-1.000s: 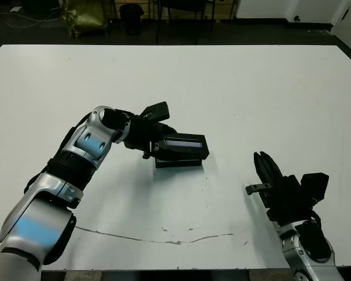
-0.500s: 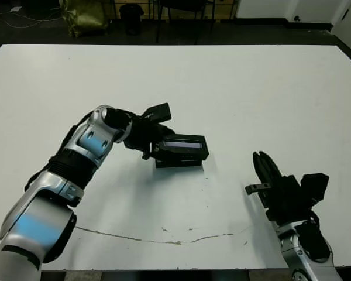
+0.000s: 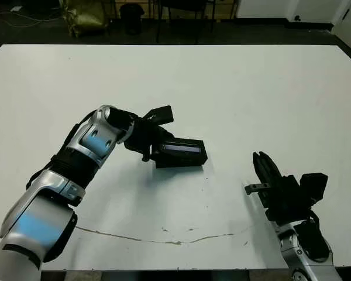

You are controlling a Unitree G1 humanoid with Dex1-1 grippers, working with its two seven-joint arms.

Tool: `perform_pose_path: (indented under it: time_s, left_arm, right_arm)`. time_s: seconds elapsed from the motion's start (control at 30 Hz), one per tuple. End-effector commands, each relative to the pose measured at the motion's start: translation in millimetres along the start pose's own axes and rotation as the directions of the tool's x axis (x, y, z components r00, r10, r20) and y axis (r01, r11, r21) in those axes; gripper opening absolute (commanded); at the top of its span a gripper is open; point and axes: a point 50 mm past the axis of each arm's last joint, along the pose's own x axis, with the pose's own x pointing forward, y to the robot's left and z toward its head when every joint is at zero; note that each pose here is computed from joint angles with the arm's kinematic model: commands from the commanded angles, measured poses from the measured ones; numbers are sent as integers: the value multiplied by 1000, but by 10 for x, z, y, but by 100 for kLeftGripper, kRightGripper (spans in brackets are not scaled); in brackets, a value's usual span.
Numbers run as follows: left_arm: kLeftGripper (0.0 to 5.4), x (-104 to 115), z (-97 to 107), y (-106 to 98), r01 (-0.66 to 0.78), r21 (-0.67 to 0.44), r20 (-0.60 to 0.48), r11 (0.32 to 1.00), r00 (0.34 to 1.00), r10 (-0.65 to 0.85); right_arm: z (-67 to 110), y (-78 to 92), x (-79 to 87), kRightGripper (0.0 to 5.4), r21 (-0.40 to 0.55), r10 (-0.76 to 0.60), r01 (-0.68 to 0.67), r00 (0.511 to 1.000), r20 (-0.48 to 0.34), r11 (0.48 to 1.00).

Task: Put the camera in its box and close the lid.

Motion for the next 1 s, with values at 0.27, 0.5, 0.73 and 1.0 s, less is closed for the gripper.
perform_pose_path:
  time_s: [0.27, 0.5, 0.73, 1.0]
  left_arm:
    - [266, 18, -15, 2, -2, 28, -23, 1000, 1000, 3]
    - [266, -36, -142, 20, -18, -4, -35, 1000, 999, 18]
    - [266, -50, -348, -16, -13, -100, -39, 995, 999, 9]
    - [266, -22, -499, -62, -24, -86, -70, 996, 997, 18]
  right_arm:
    - [-54, -9, -35, 0, 12, -9, 10, 998, -57, 1000]
    - [-54, -9, -40, 0, 14, -14, 15, 998, -65, 1000]
    - [-54, -18, -49, 0, 2, -11, 11, 999, -49, 1000]
    - [-37, -16, -54, 0, 2, -13, 13, 998, -65, 1000]
